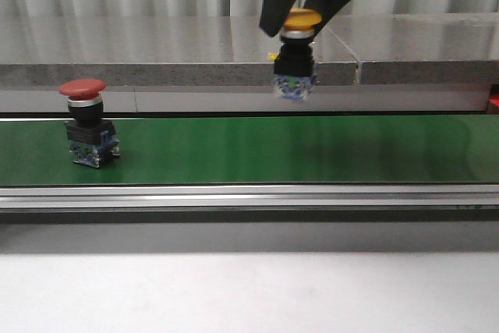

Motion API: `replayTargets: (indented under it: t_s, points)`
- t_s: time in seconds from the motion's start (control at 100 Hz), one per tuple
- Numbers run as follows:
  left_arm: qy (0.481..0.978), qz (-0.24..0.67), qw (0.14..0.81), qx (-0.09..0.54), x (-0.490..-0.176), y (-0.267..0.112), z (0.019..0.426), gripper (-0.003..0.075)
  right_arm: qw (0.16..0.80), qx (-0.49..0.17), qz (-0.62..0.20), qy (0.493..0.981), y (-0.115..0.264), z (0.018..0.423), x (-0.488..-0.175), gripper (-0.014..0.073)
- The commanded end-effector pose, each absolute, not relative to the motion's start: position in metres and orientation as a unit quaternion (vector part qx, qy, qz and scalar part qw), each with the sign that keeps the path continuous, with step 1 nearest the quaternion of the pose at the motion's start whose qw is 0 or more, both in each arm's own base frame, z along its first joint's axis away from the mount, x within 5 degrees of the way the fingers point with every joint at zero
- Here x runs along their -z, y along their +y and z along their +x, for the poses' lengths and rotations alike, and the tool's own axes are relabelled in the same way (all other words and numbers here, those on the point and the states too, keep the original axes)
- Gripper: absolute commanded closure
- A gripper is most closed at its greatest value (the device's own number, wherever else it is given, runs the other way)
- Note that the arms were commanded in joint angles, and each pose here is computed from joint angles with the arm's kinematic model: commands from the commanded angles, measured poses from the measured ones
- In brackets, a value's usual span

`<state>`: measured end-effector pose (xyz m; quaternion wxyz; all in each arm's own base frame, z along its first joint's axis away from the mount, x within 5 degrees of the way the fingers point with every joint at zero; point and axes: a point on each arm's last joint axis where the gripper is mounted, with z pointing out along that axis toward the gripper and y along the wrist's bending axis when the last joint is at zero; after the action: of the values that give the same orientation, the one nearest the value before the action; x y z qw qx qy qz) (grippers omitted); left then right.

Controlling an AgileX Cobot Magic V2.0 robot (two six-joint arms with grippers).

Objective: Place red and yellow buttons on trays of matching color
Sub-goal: 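Lower the right gripper onto the yellow button, grasp and lift, then carry the yellow button to the yellow tray and open the right gripper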

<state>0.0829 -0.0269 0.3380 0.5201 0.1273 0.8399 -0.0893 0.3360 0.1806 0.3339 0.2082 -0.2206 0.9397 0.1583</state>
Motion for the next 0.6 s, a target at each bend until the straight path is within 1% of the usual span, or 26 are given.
replayTargets:
  t_s: [0.0, 0.16, 0.29, 0.59]
  points:
    - [0.817, 0.121, 0.554, 0.102, -0.351, -0.029, 0.086, 0.0741, 0.265, -0.172, -0.19, 0.929, 0.159, 0.326, -0.374, 0.0371]
    - [0.817, 0.121, 0.554, 0.102, -0.351, -0.029, 0.086, 0.0741, 0.28, -0.161, -0.145, 0.935, 0.122, 0.323, -0.382, 0.0371]
    - [0.817, 0.121, 0.554, 0.102, -0.351, -0.029, 0.086, 0.0741, 0.284, -0.147, -0.101, 0.942, 0.088, 0.321, -0.382, 0.0371]
    - [0.817, 0.121, 0.554, 0.102, -0.351, -0.029, 0.086, 0.0741, 0.292, -0.113, 0.044, 0.949, 0.001, 0.313, -0.378, 0.0371]
